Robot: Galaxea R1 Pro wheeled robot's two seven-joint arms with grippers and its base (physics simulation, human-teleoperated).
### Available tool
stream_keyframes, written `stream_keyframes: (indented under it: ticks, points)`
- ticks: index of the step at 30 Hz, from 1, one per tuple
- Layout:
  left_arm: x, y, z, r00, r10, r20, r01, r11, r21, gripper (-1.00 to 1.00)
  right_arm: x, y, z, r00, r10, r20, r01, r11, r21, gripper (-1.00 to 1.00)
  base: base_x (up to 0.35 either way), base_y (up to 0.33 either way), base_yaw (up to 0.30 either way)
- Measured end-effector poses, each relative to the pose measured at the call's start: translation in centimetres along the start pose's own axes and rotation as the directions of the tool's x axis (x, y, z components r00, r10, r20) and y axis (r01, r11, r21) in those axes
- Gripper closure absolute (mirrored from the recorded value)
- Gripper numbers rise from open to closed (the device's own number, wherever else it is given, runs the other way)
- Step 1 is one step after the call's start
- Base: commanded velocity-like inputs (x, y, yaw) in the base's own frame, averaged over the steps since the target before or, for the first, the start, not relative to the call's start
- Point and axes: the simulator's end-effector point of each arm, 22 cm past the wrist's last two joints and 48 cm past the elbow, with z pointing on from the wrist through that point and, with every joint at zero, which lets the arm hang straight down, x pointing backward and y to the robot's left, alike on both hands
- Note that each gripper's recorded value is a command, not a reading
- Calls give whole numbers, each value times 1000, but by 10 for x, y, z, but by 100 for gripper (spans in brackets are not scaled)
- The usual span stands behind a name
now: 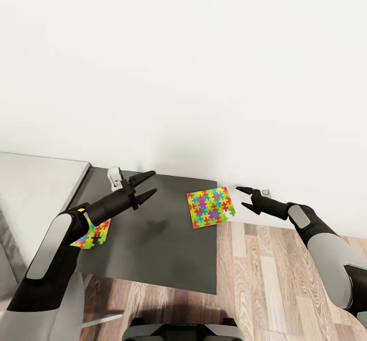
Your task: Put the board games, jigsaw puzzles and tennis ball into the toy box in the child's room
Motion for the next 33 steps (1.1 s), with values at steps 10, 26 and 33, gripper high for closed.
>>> stream_keyframes:
  ticks: [10, 26, 33]
  points:
    - [0, 0, 0, 1000, -1, 0, 1, 1000, -1, -100, -1, -1, -1, 1000, -1, 2, 1, 1000, 3, -100, 0, 0, 11]
    - [0, 0, 1, 1000, -1, 0, 1, 1000, -2, -100, 12, -17, -4, 1000, 17, -12, -17, 1000, 24, -100, 0, 0, 19]
    - [0, 1, 1, 1000, -1, 0, 1, 1000, -4, -100, 17, -24, -5, 1000, 25, -17, -25, 999, 33, -100, 0, 0, 2]
